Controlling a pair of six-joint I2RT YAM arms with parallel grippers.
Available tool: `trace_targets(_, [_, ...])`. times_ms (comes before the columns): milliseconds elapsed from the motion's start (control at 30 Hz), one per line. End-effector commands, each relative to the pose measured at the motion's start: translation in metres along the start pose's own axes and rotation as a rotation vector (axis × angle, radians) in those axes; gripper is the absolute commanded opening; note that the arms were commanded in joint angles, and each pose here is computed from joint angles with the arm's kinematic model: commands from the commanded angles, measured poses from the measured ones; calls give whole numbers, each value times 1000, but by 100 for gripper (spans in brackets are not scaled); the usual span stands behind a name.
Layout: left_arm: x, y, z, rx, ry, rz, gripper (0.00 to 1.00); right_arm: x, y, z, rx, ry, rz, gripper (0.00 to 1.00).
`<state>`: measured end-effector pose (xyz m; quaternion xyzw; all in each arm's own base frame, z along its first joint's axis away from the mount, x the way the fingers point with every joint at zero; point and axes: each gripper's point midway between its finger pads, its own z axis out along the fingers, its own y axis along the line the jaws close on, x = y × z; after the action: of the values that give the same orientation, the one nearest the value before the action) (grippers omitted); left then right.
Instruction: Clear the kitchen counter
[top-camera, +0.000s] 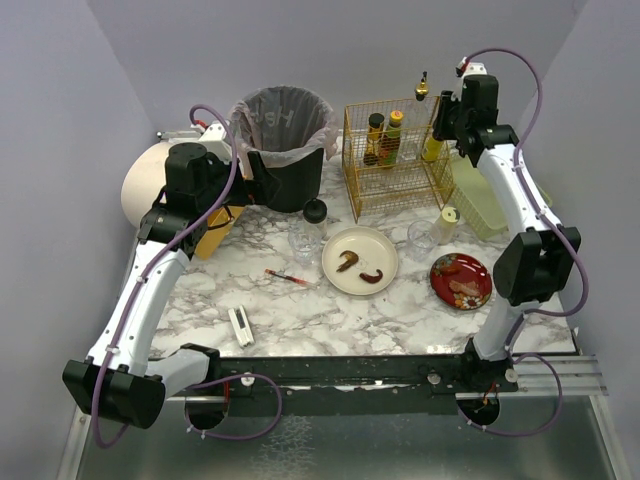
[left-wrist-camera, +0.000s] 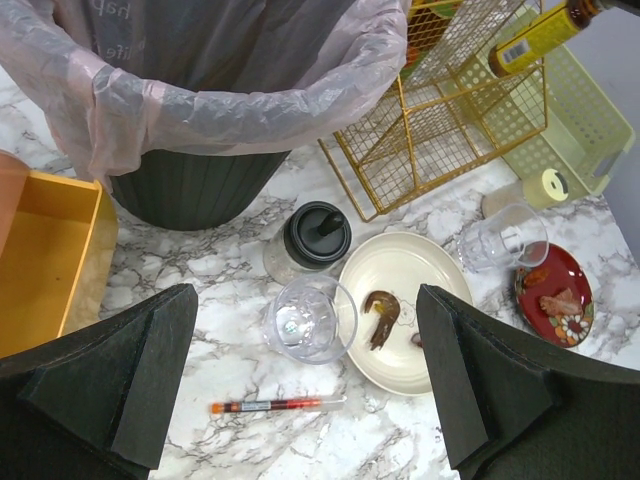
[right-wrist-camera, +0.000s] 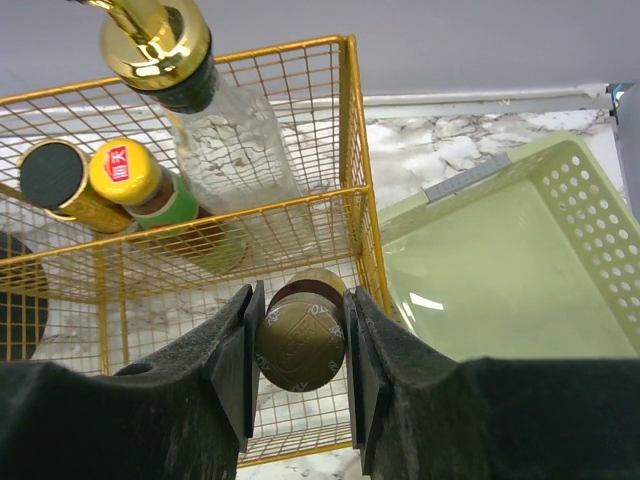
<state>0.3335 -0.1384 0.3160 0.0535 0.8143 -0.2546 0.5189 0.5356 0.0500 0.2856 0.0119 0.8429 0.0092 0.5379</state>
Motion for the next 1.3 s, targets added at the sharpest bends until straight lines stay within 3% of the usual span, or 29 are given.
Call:
trace_targets(0, [-8, -12, -10, 61, -26, 32, 99, -33, 1, 6, -22, -113, -23, 0])
trace_targets(867, [-1, -12, -8, 70, -11, 17, 99, 60, 4, 66, -47, 100, -75, 2])
trace_targets(1133, [0, -11, -4, 71, -9, 8, 99, 77, 2, 73, -39, 147, -79, 23])
trace_targets(1267, [3, -10, -2, 73, -7, 4, 99, 78, 2, 73, -39, 149, -79, 40])
